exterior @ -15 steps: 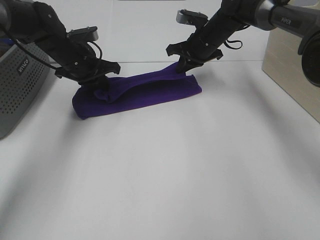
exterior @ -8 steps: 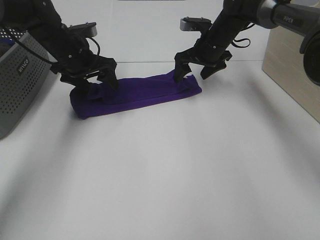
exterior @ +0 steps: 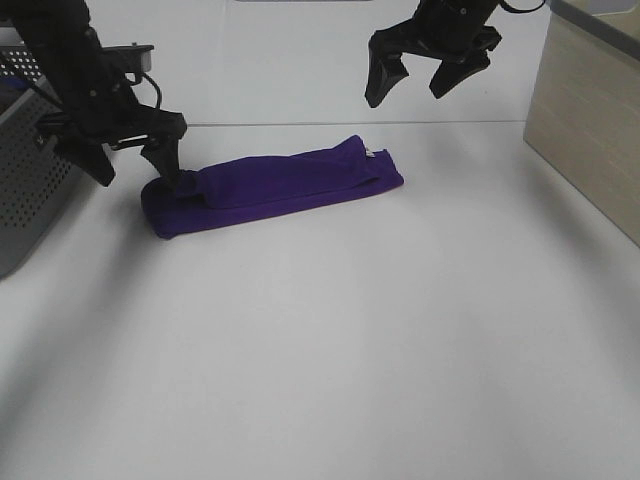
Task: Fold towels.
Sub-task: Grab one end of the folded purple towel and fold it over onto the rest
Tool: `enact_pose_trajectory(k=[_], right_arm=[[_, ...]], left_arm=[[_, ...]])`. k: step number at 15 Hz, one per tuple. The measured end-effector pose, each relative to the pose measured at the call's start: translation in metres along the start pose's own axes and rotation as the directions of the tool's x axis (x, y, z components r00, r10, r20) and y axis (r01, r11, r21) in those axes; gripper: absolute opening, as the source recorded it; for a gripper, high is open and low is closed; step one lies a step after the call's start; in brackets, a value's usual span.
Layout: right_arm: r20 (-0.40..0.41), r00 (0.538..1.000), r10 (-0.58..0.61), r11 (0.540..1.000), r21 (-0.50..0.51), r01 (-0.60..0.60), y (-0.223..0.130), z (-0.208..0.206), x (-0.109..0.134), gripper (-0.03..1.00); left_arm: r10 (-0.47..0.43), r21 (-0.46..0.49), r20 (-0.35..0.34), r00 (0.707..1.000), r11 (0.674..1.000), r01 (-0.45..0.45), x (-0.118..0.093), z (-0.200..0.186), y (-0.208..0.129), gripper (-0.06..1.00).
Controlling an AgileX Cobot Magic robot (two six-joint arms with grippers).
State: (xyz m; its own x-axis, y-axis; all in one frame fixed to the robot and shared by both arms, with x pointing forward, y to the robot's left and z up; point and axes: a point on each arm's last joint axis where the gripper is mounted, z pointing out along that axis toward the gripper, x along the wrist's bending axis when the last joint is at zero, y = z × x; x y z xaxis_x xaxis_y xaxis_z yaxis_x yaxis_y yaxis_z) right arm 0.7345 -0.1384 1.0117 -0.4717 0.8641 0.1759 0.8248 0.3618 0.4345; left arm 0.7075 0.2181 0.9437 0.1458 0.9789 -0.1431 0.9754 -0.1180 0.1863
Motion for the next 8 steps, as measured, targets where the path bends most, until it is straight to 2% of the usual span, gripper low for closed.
enact_pose_trajectory(k=[1, 2, 5, 8], right_arm=[[0.000, 1.000, 0.023, 1.000, -0.001, -0.023, 0.000, -0.001, 0.000, 0.96], [0.000, 1.000, 0.024, 1.000, 0.000, -0.024, 0.000, -0.001, 0.000, 0.96], [-0.001, 1.000, 0.030, 1.000, 0.002, -0.030, 0.000, -0.001, 0.000, 0.96], [0.011, 1.000, 0.028, 1.000, 0.010, -0.028, -0.001, 0.000, -0.001, 0.96]], left_arm=[[-0.103, 0.017, 0.075, 0.992, 0.995, 0.102, 0.025, 0.012, 0.000, 0.78], [-0.138, 0.033, 0.121, 0.983, 0.990, 0.135, 0.035, 0.021, -0.001, 0.78], [-0.183, 0.070, 0.213, 0.960, 0.983, 0.172, 0.047, 0.048, -0.003, 0.78], [-0.186, 0.036, 0.304, 0.934, 0.982, 0.184, 0.044, 0.063, 0.002, 0.78]])
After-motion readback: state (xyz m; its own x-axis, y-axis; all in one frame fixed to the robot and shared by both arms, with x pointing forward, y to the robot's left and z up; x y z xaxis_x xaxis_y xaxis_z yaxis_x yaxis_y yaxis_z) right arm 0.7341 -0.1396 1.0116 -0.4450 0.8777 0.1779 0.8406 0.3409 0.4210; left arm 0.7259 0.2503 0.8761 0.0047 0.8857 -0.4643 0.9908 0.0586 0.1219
